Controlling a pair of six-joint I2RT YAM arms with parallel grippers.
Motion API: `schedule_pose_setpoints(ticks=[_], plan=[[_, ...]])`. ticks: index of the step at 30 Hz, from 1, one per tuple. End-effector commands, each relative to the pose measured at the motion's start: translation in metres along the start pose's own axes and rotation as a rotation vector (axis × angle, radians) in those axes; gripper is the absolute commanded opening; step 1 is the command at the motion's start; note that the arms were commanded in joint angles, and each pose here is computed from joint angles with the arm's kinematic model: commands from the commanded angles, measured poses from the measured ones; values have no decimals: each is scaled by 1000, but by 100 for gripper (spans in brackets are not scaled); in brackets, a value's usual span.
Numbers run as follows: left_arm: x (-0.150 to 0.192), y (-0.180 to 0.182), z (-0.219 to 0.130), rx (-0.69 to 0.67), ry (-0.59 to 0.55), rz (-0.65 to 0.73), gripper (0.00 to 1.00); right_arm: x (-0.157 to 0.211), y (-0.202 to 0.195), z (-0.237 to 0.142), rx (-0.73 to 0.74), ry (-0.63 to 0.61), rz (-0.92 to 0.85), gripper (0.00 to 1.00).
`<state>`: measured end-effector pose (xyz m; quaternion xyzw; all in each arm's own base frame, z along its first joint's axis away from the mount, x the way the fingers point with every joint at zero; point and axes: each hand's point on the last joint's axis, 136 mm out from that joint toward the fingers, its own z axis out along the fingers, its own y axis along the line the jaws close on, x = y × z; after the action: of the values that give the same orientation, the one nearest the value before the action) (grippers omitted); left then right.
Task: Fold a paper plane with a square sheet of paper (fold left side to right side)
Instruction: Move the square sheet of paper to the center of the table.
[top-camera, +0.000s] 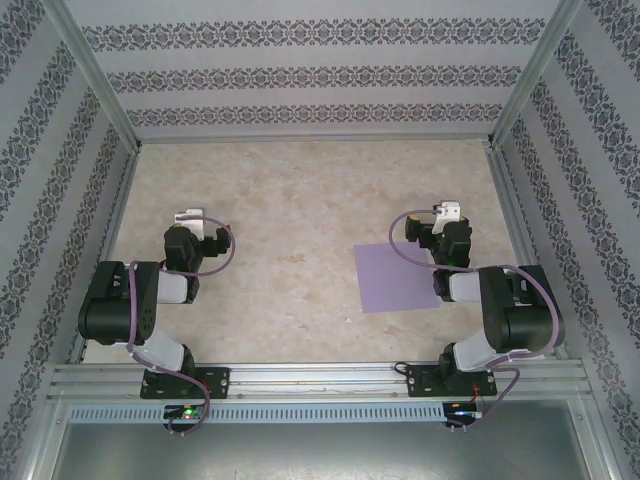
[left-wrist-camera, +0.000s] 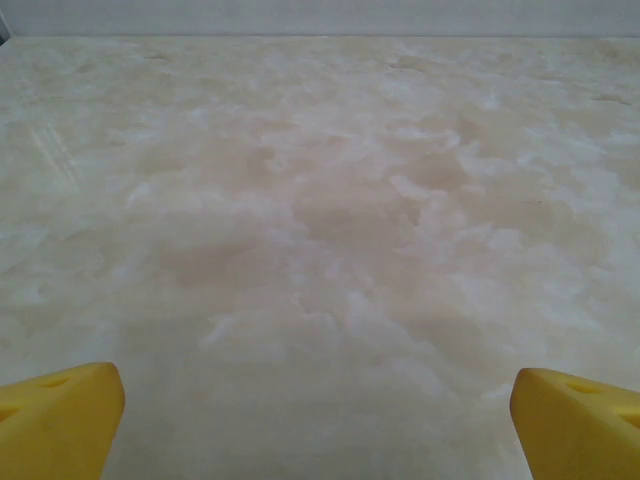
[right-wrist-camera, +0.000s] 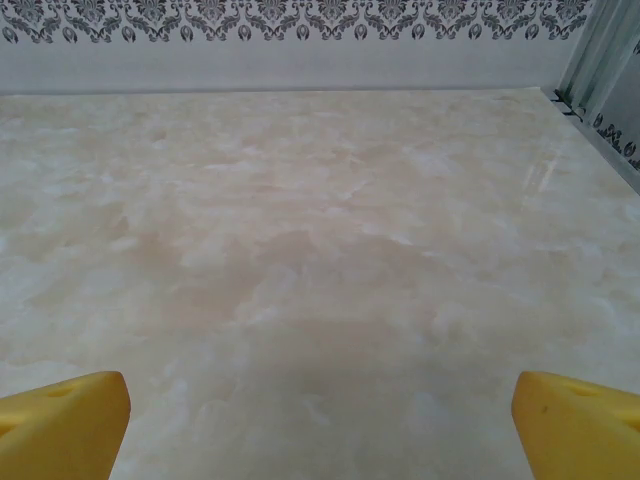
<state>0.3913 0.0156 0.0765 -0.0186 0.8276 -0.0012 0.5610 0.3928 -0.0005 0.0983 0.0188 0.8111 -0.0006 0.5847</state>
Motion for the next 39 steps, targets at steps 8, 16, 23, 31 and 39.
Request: schedule_pose_setpoints(ticks=[8,16,23,31,39], plan=[[-14,-5,3,16,-49,-5,99,-11,-2,3,7,-37,6,98],[-13,-4,3,16,-47,-5,99,-10,-1,3,6,-35,8,98],[-14,-4,3,16,-49,-5,99,-10,-1,3,6,-35,9,98],[-28,-14,-10,65,-76,17,99,-30,-8,-11,44,-44,21,98],[-70,-17,-29,67,83,-288,99,-51,4,-64,-10,108,216,98]])
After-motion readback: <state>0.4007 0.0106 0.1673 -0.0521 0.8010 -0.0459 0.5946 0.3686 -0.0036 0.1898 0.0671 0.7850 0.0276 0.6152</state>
